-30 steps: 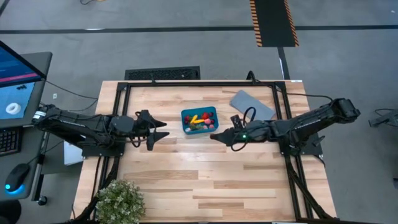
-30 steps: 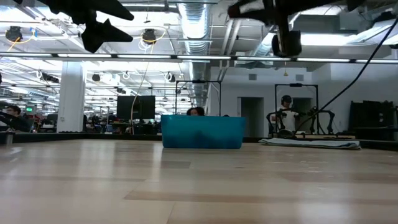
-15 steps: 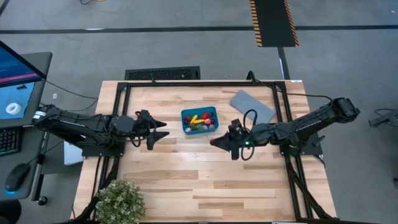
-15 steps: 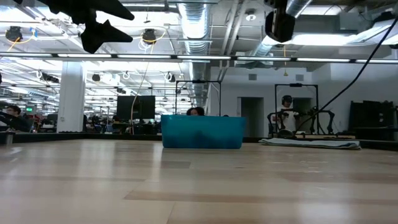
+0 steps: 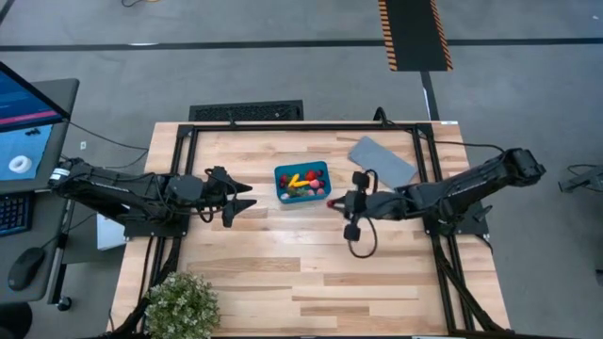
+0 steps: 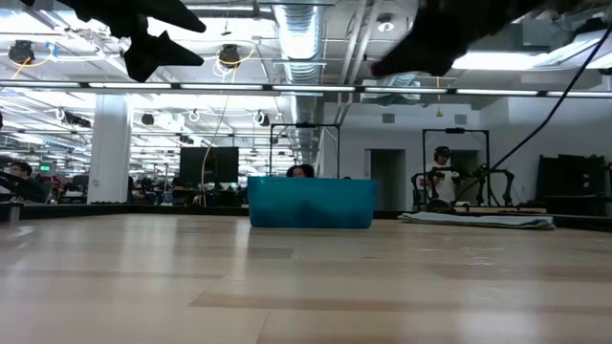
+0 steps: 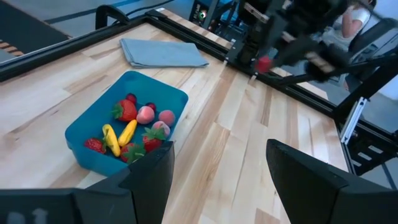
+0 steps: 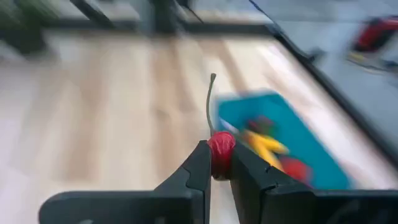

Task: Pick and placing Produce into tupperware
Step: Put the red cherry into the blue bin, then return to Home Position

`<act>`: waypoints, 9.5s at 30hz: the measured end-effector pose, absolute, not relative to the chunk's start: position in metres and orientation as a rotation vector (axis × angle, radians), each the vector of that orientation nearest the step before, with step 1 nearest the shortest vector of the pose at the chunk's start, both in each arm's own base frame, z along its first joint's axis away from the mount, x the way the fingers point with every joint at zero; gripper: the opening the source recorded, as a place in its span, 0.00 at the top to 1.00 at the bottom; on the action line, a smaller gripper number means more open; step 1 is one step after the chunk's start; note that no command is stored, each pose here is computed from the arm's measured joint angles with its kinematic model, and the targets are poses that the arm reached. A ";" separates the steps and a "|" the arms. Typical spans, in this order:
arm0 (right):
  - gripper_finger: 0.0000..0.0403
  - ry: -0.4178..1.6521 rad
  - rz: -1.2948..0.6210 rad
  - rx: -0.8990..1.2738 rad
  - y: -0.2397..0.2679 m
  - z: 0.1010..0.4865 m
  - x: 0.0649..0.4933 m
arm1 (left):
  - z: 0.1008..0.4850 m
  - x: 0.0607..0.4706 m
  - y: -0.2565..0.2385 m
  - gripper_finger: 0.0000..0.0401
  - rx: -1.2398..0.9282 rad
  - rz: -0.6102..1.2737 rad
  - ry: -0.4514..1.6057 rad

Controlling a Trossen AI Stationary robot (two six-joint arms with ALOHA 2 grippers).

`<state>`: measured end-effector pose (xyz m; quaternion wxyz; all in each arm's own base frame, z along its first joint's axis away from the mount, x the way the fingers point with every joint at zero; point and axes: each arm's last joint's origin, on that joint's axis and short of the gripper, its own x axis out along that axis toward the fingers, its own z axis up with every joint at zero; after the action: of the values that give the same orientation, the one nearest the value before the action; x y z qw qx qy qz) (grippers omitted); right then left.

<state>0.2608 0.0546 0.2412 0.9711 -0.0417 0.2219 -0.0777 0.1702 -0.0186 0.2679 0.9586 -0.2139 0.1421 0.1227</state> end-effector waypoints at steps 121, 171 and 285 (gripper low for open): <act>0.36 0.033 -0.150 0.179 0.009 0.295 0.064 | 0.279 0.086 -0.015 0.39 -0.135 -0.141 -0.118; 0.36 0.060 -0.128 0.082 -0.005 0.160 0.103 | 0.182 0.094 0.018 0.39 -0.111 0.033 -0.167; 0.36 0.290 -0.162 0.093 -0.015 0.139 0.112 | 0.139 0.113 0.024 0.39 -0.271 0.153 0.289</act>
<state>0.1122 -0.0149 0.1394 0.9852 0.0465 0.1441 -0.0806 0.1135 0.0238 0.1387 0.9775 -0.1344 0.1436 0.0758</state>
